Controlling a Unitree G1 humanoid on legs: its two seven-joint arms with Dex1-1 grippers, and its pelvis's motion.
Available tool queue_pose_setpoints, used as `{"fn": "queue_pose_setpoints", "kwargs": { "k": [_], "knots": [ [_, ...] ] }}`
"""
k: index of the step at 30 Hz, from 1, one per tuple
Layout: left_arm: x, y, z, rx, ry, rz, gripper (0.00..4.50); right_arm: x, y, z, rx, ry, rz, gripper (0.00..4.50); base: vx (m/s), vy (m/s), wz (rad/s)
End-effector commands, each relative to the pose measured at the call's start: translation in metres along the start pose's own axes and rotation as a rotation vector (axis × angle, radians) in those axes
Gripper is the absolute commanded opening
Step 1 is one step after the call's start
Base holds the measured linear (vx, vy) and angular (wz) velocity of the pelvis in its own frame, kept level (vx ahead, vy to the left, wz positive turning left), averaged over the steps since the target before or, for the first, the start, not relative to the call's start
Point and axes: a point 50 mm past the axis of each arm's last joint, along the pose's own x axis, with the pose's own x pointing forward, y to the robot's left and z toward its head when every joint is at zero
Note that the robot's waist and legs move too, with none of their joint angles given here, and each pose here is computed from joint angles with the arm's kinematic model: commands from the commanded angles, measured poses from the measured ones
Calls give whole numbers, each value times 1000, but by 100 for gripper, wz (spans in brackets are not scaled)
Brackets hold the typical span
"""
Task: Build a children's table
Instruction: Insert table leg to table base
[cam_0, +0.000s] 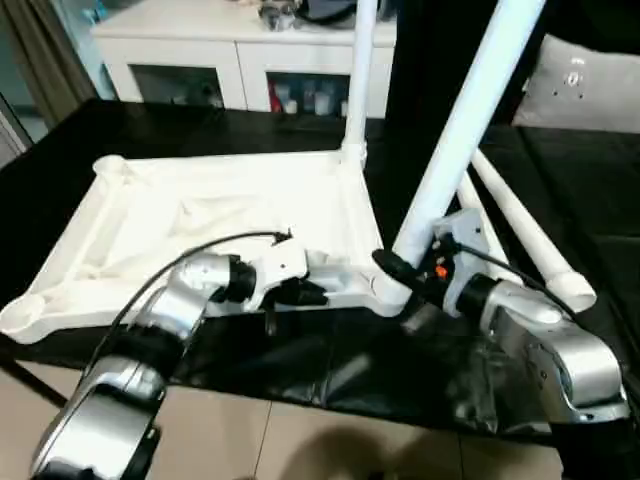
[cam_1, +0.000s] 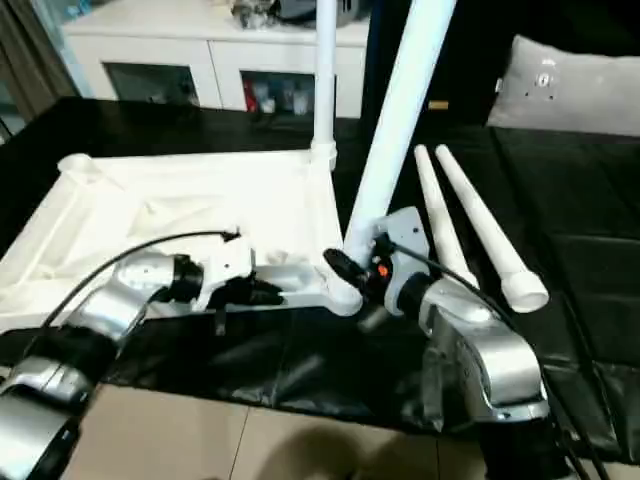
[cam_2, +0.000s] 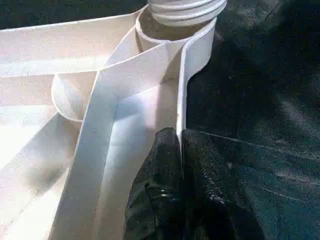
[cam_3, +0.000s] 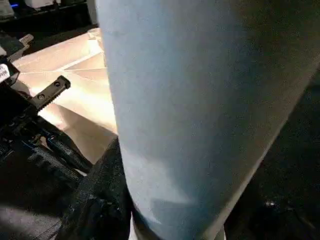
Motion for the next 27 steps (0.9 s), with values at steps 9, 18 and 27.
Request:
{"fn": "queue_pose_setpoints", "kwargs": {
  "k": [9,18,27],
  "knots": [
    [-1,1,12,-74,-103,6,87,0,-4,1,-1,-38,-10,189,0,0,0],
    [9,0,15,-69,-94,-18,143,-1,-5,1,4,-45,-11,189,0,0,0],
    [10,5,7,-106,-35,6,182,0,-6,2,-2,-47,-6,189,0,0,0]
  ]
}}
